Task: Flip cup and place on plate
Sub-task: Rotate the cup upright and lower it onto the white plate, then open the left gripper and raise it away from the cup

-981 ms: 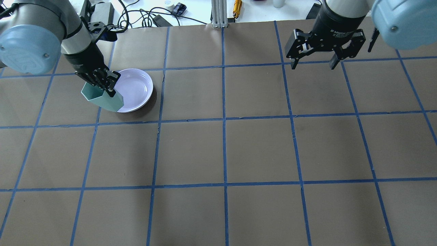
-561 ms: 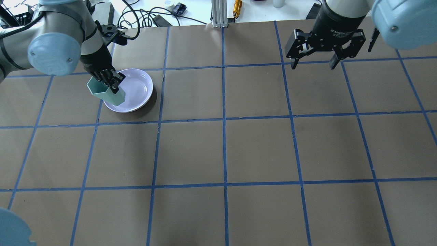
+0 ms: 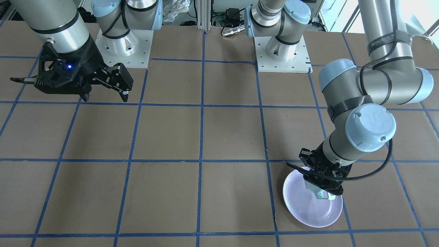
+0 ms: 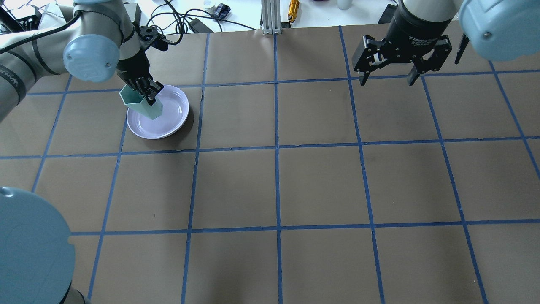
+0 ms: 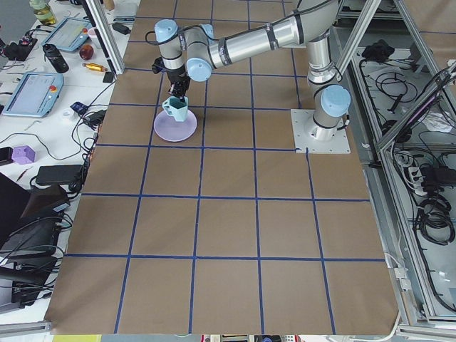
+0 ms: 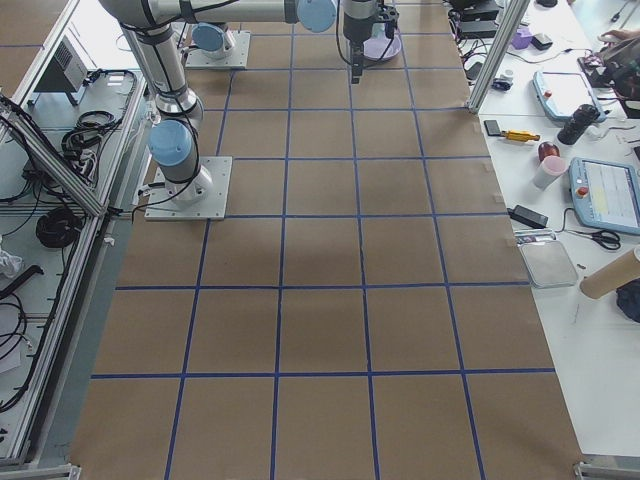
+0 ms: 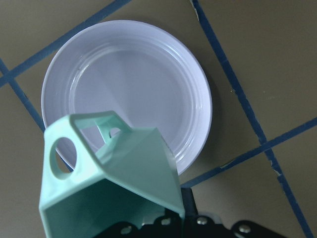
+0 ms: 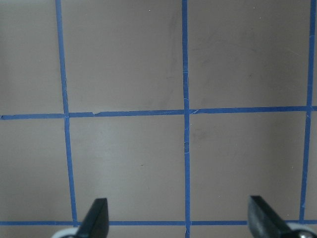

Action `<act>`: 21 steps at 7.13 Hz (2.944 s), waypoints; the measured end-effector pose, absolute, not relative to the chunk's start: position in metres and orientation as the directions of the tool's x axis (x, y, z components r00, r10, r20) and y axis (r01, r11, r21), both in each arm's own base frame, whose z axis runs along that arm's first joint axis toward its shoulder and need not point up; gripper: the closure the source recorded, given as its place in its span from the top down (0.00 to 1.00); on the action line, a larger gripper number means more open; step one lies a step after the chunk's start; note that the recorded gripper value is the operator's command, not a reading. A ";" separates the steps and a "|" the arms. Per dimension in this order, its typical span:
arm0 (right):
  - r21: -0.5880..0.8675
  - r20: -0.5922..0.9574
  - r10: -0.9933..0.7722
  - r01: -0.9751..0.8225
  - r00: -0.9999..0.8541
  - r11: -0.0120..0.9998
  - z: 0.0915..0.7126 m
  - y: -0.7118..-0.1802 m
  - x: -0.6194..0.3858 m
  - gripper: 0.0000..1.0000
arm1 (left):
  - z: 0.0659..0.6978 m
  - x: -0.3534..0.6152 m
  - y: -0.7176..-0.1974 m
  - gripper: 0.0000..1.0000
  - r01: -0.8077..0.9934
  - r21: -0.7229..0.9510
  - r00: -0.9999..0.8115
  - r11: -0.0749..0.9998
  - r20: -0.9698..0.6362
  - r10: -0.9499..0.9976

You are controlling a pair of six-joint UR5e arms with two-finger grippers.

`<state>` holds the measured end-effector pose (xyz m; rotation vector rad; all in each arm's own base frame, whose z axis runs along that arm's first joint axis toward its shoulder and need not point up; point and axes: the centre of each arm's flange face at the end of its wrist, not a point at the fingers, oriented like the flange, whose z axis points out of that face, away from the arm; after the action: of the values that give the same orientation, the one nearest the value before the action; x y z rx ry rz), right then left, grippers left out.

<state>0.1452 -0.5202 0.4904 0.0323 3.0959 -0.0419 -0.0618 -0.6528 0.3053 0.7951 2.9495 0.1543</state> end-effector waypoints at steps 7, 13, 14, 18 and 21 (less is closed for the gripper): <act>-0.027 -0.045 0.020 0.021 -0.999 0.999 0.490 -0.520 0.145 1.00 | 0.264 -0.072 -0.665 0.00 0.505 0.182 -0.851 0.844 -0.057 0.522; -0.027 -0.045 0.020 0.021 -0.999 0.999 0.490 -0.520 0.145 1.00 | 0.264 -0.066 -0.668 1.00 0.500 0.177 -0.855 0.848 -0.054 0.516; -0.027 -0.045 0.020 0.021 -0.999 0.999 0.490 -0.520 0.145 1.00 | 0.282 -0.069 -0.665 1.00 0.500 0.163 -0.855 0.850 -0.061 0.515; -0.027 -0.045 0.020 0.021 -0.999 0.999 0.490 -0.520 0.145 1.00 | 0.401 -0.092 -0.604 1.00 0.370 0.086 -0.928 0.925 -0.004 0.372; -0.027 -0.045 0.020 0.021 -0.999 0.999 0.490 -0.520 0.145 1.00 | 0.471 -0.119 -0.545 1.00 0.183 -0.008 -0.982 0.983 0.038 0.183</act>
<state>0.1452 -0.5202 0.4904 0.0323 3.0959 -0.0419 -0.1187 -0.5448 0.4706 0.2923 3.1669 -0.0066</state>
